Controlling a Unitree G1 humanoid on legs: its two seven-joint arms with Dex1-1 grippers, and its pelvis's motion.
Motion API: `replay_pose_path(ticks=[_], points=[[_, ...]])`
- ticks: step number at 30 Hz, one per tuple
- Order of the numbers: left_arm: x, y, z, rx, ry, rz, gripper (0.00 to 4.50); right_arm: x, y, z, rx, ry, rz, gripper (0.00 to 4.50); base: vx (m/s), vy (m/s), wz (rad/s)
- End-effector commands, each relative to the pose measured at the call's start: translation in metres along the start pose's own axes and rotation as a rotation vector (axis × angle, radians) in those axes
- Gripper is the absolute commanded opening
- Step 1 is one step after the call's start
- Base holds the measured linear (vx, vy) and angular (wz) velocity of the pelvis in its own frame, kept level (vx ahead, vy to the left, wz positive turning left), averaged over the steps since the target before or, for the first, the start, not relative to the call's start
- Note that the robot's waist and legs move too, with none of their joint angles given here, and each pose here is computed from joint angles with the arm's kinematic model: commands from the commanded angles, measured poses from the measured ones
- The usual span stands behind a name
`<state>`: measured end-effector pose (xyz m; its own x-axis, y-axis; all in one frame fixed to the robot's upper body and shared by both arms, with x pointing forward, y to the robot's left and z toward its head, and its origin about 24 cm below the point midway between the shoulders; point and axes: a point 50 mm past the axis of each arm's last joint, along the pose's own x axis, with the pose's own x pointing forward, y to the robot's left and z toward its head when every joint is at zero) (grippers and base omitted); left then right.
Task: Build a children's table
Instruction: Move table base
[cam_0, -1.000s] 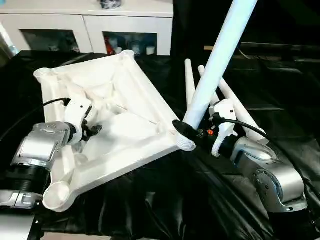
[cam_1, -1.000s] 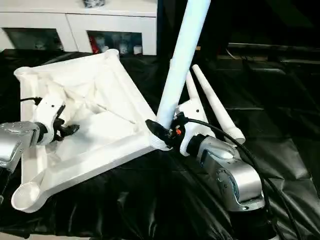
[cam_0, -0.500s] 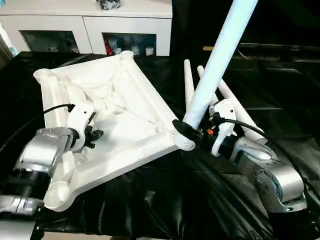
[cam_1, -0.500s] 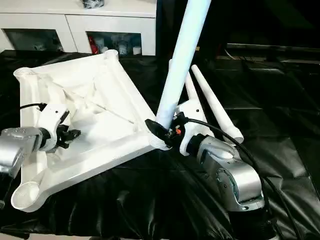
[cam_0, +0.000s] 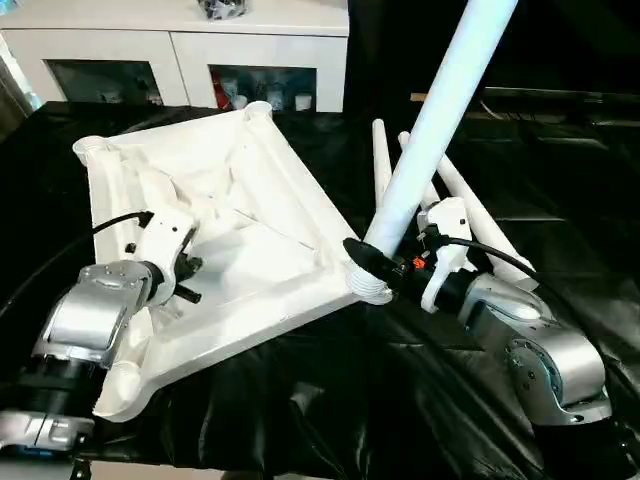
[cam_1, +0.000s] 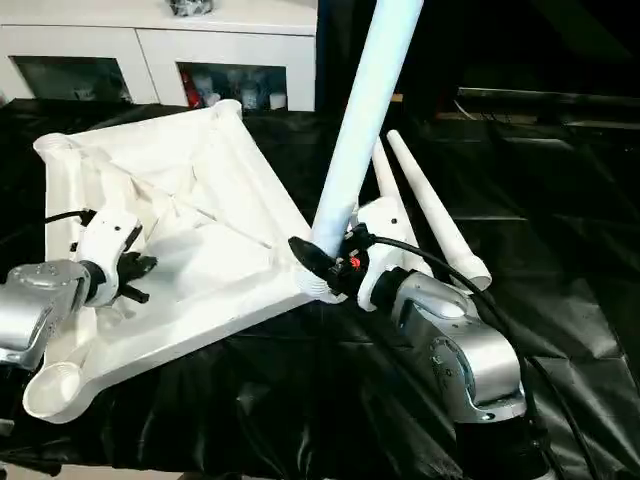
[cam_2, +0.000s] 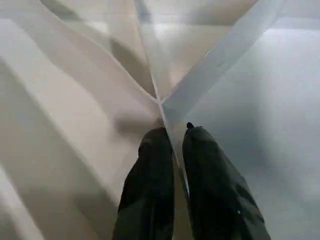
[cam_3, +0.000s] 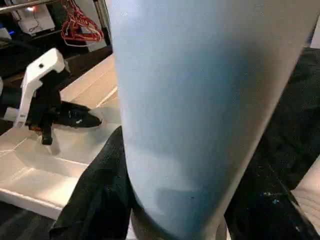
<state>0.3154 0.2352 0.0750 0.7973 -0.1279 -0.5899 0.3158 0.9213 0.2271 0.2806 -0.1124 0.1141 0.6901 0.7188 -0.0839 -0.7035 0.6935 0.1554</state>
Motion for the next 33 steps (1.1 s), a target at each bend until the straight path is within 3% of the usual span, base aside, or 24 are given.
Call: replay_pose_path(ticks=[1,5,7,11,20,29,33], points=[[-0.001,-0.005,0.005,0.018,-0.032,-0.015,0.17,0.001,-0.001,0.002,-0.014,-0.016,-0.008,1.91,0.000,0.000,0.00],[-0.003,-0.004,0.007,0.037,-0.061,0.028,0.02,0.002,0.000,0.001,-0.011,-0.020,-0.010,1.91,0.000,0.000,0.00],[-0.013,0.002,0.018,0.095,-0.125,0.134,0.01,0.003,0.000,0.001,-0.007,-0.027,-0.012,1.91,0.000,0.000,0.00],[-0.021,0.003,0.026,0.140,-0.162,0.187,0.00,0.003,0.001,0.000,-0.004,-0.030,-0.012,1.91,0.000,0.000,0.00],[-0.037,0.009,0.043,0.148,-0.245,0.319,0.00,0.006,0.002,-0.001,0.003,-0.036,-0.009,1.91,0.000,0.000,0.00],[-0.044,0.017,0.047,0.155,-0.266,0.393,0.00,0.004,0.001,-0.002,0.002,-0.033,-0.009,1.91,0.000,0.000,0.00],[-0.045,0.024,0.047,0.107,-0.261,0.438,0.00,0.005,0.001,-0.002,-0.001,-0.033,-0.009,1.91,0.000,0.000,0.00]])
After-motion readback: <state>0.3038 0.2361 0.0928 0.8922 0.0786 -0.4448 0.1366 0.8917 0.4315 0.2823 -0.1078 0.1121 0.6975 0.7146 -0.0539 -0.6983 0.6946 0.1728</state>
